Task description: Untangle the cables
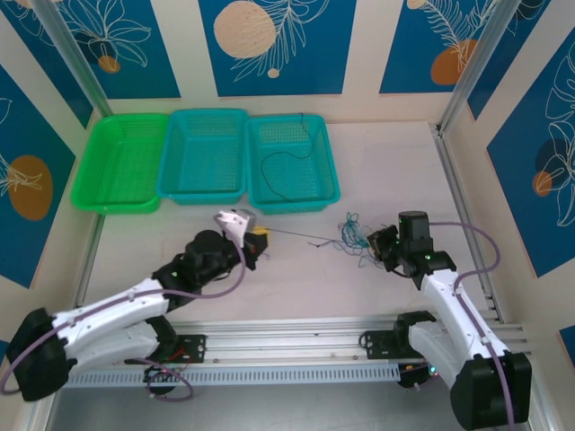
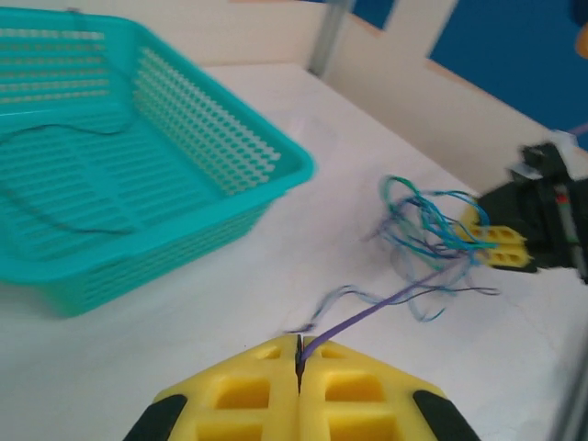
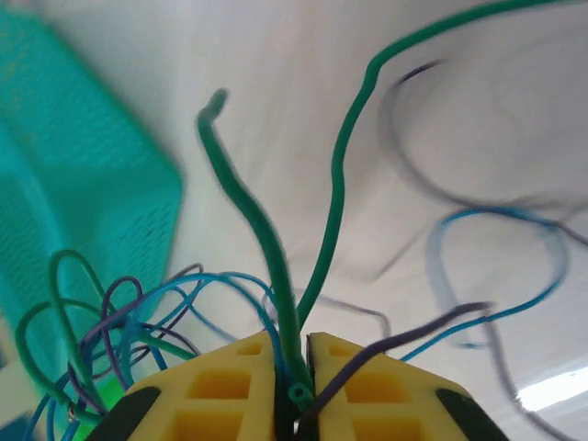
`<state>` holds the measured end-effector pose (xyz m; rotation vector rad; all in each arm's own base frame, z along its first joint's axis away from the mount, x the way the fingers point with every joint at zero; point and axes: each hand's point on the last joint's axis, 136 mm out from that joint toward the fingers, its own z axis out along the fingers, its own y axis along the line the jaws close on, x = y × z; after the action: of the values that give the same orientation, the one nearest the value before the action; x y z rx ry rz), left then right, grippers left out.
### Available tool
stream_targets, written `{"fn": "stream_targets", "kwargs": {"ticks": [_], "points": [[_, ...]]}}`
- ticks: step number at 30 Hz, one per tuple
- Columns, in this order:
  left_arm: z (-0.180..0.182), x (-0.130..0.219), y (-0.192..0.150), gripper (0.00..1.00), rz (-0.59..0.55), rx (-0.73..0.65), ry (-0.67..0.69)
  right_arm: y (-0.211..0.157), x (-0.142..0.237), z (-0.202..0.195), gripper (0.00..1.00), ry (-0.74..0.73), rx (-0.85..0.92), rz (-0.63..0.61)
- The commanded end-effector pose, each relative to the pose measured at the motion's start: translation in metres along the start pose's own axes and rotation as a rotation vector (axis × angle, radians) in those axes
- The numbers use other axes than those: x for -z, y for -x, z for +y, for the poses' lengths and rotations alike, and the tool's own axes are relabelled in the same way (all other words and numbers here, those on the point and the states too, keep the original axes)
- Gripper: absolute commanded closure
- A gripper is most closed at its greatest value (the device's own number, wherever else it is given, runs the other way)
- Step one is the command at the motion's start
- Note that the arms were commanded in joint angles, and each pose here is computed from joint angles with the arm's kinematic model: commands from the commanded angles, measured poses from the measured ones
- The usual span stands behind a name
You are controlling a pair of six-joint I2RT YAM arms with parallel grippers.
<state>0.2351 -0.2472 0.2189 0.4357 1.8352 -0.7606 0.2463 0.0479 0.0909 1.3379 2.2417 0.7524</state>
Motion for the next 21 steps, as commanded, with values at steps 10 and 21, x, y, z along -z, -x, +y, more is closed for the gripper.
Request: {"fn": "stream_targets", "kwargs": {"ticks": [10, 21], "points": [[0.066, 0.045, 0.013, 1.0, -0.016, 0.022, 0.282, 0.067, 0.011, -0.056, 0.65, -0.252, -0.012, -0.184], [0.045, 0.028, -0.001, 1.0, 0.055, 0.034, 0.149, -0.039, 0.026, 0.026, 0.09, -0.165, 0.767, -0.047]]}}
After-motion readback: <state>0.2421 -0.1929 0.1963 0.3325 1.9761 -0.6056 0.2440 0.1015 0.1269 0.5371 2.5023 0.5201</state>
